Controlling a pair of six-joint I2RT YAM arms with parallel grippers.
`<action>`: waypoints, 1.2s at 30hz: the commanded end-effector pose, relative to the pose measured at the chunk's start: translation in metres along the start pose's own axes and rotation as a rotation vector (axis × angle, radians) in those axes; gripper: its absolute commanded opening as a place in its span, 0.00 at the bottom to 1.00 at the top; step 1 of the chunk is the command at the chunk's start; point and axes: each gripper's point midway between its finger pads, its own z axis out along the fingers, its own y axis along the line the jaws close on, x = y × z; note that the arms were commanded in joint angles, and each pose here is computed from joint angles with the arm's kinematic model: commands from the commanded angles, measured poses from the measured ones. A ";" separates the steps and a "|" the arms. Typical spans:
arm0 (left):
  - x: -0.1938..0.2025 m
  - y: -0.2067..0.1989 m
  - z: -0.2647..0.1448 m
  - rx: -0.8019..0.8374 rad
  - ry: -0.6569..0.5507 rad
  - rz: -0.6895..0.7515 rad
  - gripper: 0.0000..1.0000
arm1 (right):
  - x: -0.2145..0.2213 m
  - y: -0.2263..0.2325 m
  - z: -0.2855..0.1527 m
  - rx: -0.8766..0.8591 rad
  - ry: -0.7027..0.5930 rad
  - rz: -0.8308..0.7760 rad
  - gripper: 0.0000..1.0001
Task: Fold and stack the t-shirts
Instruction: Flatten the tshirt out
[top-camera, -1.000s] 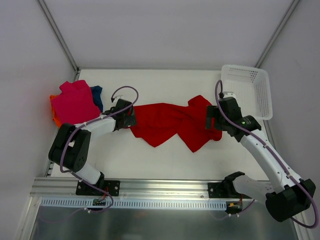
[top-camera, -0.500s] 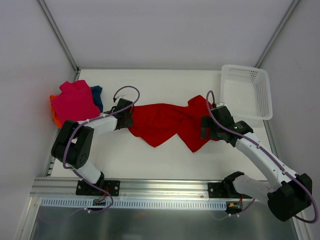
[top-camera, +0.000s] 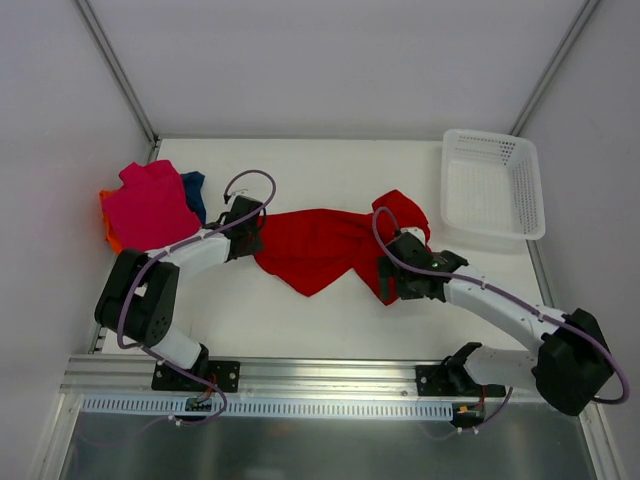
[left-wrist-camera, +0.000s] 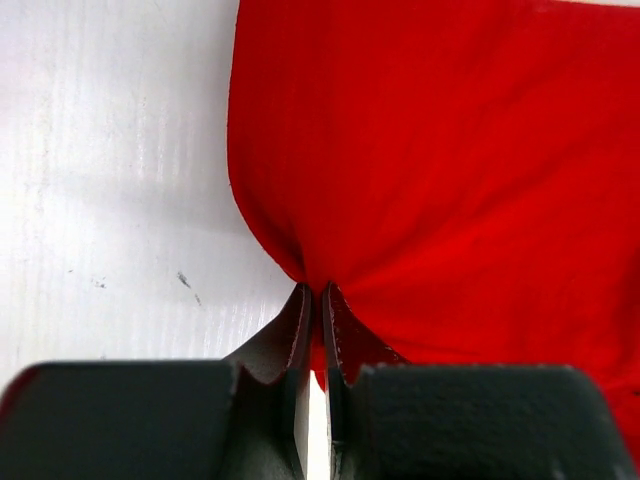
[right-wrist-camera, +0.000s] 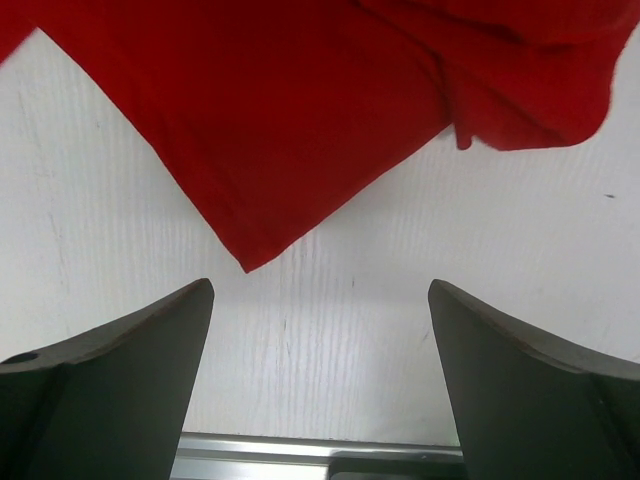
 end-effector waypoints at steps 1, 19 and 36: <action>-0.001 0.003 -0.013 -0.003 -0.009 0.007 0.01 | 0.007 0.012 0.017 0.006 0.013 0.051 0.94; -0.004 0.005 -0.018 -0.005 -0.018 0.011 0.01 | -0.002 0.060 0.061 -0.034 0.059 0.049 0.94; -0.018 0.013 -0.036 -0.029 -0.081 0.011 0.00 | -0.002 0.037 0.049 0.079 0.042 0.020 0.00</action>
